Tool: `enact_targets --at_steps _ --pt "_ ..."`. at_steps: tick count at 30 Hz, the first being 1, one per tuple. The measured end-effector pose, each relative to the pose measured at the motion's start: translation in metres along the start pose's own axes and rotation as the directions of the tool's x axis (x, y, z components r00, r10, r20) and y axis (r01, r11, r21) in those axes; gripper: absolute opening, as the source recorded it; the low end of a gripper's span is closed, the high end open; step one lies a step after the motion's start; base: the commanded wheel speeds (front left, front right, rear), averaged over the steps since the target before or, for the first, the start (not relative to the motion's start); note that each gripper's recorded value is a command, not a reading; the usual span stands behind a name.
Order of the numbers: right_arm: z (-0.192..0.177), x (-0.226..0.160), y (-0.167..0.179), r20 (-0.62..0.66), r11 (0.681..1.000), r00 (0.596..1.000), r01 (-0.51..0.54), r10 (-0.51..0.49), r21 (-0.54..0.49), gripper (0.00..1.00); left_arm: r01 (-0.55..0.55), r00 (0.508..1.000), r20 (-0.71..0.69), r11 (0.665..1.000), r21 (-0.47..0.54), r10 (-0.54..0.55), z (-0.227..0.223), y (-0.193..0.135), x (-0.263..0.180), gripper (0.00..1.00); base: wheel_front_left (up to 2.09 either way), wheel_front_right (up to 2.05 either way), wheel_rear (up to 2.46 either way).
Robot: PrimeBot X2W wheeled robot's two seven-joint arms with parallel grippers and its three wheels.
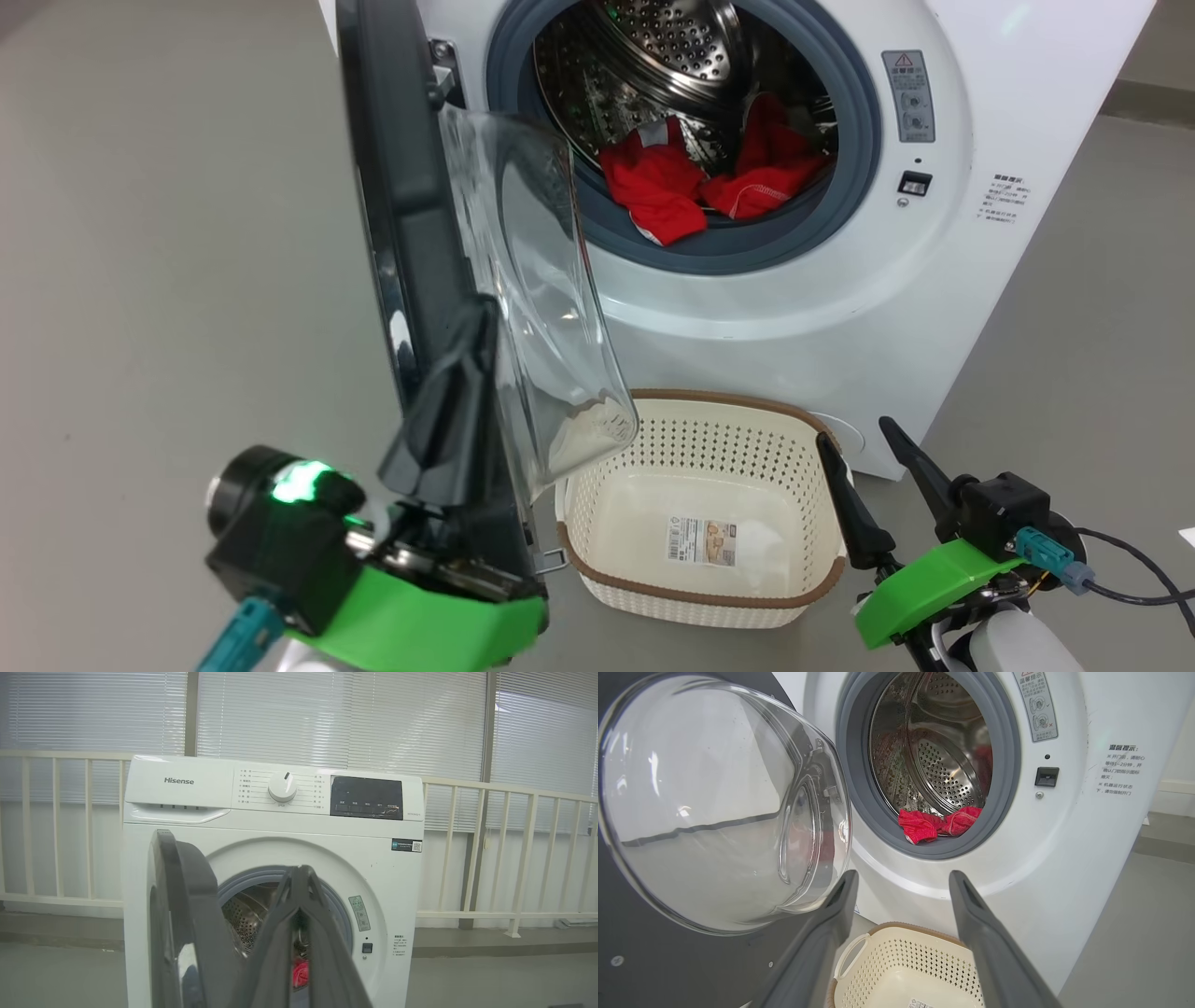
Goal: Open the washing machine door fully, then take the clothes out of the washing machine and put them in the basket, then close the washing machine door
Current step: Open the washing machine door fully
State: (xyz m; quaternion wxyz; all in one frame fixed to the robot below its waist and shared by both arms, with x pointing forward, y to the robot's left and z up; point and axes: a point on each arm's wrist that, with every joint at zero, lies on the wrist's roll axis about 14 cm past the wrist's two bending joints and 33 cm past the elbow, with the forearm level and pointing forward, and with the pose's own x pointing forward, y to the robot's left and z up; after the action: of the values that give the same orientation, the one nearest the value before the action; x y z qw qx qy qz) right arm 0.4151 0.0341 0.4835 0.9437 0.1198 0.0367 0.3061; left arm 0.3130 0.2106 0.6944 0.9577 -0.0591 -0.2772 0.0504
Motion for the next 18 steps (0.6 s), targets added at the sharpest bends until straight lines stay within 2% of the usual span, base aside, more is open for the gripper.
enact_targets --at_steps 8,11,12,18 --pt "-0.004 0.003 -0.002 -0.008 1.0 1.0 0.002 -0.002 0.009 1.0 0.052 0.979 -0.195 0.997 -0.053 -0.061 -0.031 -0.028 -0.005 0.0 0.0 0.0 0.0" --pt "-0.001 0.006 -0.002 0.0 1.0 1.0 -0.002 0.002 0.009 1.0 0.062 0.944 -0.32 0.996 -0.071 -0.081 -0.056 -0.037 -0.02 0.0 0.0 0.0 0.0" --pt "-0.001 0.006 -0.002 0.0 1.0 1.0 -0.002 0.002 0.009 1.0 0.062 0.944 -0.32 0.996 -0.071 -0.081 -0.056 -0.037 -0.02 0.0 0.0 0.0 0.0" --pt "-0.004 0.007 -0.002 -0.006 1.0 1.0 -0.003 0.003 0.013 1.0 0.046 0.851 -0.519 0.996 -0.079 -0.081 -0.096 -0.041 -0.048 0.0 0.0 0.0 0.0"
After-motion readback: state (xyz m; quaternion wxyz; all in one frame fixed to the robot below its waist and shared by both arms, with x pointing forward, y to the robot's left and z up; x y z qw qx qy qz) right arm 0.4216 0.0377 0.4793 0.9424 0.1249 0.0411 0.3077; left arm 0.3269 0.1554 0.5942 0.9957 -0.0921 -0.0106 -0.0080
